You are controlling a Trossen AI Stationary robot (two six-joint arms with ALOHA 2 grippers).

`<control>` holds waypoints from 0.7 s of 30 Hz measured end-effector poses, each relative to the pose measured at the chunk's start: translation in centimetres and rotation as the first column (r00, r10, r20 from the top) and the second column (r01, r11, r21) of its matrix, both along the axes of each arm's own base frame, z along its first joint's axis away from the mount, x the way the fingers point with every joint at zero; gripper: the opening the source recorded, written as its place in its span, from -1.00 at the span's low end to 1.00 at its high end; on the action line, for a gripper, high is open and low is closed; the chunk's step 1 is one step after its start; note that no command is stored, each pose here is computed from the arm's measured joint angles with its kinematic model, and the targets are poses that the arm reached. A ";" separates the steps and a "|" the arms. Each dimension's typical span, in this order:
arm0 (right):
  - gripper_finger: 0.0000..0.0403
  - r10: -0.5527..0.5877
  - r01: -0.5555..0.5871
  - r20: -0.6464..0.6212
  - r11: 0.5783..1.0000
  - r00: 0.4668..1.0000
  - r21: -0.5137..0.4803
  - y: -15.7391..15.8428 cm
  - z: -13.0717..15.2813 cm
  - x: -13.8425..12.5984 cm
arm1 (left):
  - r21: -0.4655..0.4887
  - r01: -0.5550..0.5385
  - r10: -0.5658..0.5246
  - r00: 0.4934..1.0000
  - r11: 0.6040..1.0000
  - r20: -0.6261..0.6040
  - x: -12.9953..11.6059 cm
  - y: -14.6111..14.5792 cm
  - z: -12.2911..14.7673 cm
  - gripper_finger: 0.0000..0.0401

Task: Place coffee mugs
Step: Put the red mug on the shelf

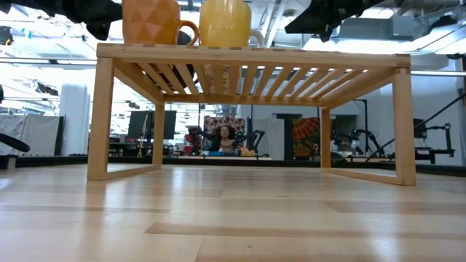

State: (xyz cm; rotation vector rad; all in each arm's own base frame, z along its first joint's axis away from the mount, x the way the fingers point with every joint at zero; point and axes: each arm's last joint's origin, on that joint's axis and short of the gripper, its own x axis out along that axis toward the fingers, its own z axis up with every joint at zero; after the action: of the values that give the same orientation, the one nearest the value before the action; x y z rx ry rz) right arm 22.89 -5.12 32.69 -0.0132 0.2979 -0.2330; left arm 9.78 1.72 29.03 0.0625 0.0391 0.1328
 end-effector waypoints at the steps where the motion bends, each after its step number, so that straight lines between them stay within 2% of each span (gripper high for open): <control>1: -0.90 -0.002 0.002 0.002 1.000 1.000 0.000 0.0 0.0 0.0 | 0.000 0.003 -0.003 1.000 1.000 0.001 0.0 0.0 0.0 -1.00; 5: -0.90 -0.004 0.004 0.002 1.000 1.000 0.003 -0.1 0.0 0.0 | 0.008 0.019 -0.019 1.000 1.000 0.002 0.0 -0.2 0.0 -1.00; 10: -0.90 -0.010 0.010 0.013 1.000 1.000 -0.030 -0.4 0.2 0.0 | 0.088 0.024 -0.024 1.000 0.996 -0.004 0.0 -0.2 0.1 -1.00; 21: -0.90 -0.015 0.016 0.013 0.999 1.000 -0.028 -0.5 0.2 0.0 | 0.077 0.017 -0.016 1.000 0.997 -0.018 0.0 -0.2 -0.1 -1.00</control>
State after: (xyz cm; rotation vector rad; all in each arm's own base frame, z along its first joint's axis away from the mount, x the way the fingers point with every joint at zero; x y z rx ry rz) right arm 22.89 -5.64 32.85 -0.0373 0.2816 -0.2526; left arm 9.79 1.53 28.96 0.1414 0.0510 0.1175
